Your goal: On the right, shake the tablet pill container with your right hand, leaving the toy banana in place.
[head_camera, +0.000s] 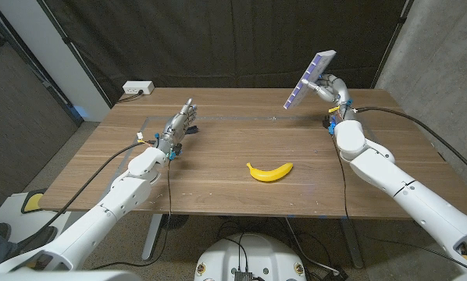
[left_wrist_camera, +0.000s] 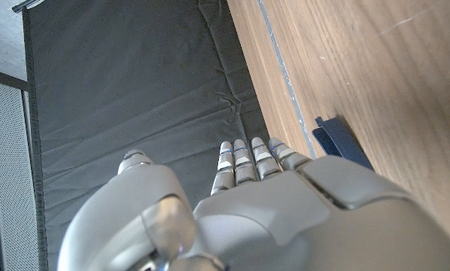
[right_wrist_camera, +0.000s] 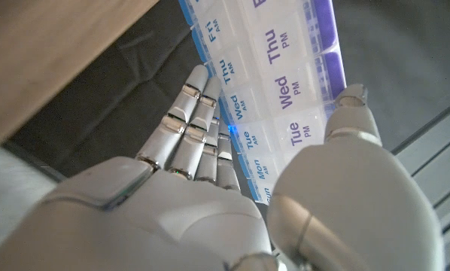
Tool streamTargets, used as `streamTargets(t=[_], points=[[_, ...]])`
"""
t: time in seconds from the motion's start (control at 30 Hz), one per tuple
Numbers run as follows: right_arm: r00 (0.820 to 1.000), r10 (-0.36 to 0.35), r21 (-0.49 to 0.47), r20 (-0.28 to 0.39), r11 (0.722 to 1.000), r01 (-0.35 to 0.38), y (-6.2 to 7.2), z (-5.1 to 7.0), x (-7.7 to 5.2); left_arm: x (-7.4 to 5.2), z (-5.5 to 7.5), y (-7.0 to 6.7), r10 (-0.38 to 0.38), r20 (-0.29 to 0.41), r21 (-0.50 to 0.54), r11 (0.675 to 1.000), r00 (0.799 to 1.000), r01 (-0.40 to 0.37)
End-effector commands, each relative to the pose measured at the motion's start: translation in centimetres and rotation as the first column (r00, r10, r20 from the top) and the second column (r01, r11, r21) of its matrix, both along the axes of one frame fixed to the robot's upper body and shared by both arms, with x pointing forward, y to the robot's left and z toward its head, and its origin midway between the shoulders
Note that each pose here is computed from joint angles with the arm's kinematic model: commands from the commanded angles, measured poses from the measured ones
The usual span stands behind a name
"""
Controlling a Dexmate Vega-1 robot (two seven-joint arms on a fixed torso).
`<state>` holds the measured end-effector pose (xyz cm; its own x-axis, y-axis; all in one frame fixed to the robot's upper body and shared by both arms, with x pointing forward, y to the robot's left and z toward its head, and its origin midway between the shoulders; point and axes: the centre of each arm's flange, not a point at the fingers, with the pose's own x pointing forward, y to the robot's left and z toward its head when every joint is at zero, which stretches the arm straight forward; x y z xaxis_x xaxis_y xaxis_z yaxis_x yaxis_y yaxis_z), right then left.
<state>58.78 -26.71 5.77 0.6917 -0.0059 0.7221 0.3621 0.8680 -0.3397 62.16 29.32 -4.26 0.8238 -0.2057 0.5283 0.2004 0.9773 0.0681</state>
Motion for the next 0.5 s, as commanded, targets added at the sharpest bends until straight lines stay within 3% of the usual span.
streamTargets(t=[0.03,0.13,0.2,0.3,0.37,0.43,0.5], points=[[0.991,0.062,-0.614,0.12,0.789,0.025,8.3,1.0,-1.1,-0.8,-0.4,0.1,0.01,0.004,-0.007,1.0,1.0,-0.01],[0.994,0.071,-0.608,0.086,0.794,-0.004,8.1,0.9,-0.9,-0.8,-0.5,0.2,0.012,0.0,-0.01,1.0,1.0,-0.012],[0.994,0.104,-0.536,0.042,0.842,-0.065,7.3,0.9,-0.5,-0.7,-0.6,0.2,0.012,-0.001,-0.011,1.0,1.0,-0.012],[0.98,0.201,-0.341,0.0,0.921,-0.189,5.6,0.8,-0.2,-0.6,-0.7,0.0,0.009,-0.004,-0.013,1.0,1.0,-0.009],[0.956,0.292,-0.172,-0.005,0.942,-0.288,4.3,0.6,0.0,-0.5,-0.6,-0.2,0.004,-0.004,-0.011,1.0,1.0,-0.004],[0.907,0.421,0.024,-0.009,0.907,-0.421,2.9,0.3,0.5,-0.4,-0.5,-0.3,-0.001,-0.004,-0.008,1.0,1.0,0.001],[0.834,0.552,0.202,0.002,0.816,-0.541,1.3,0.0,1.0,-0.3,-0.3,-0.5,-0.007,-0.001,-0.002,1.0,1.0,0.007]])
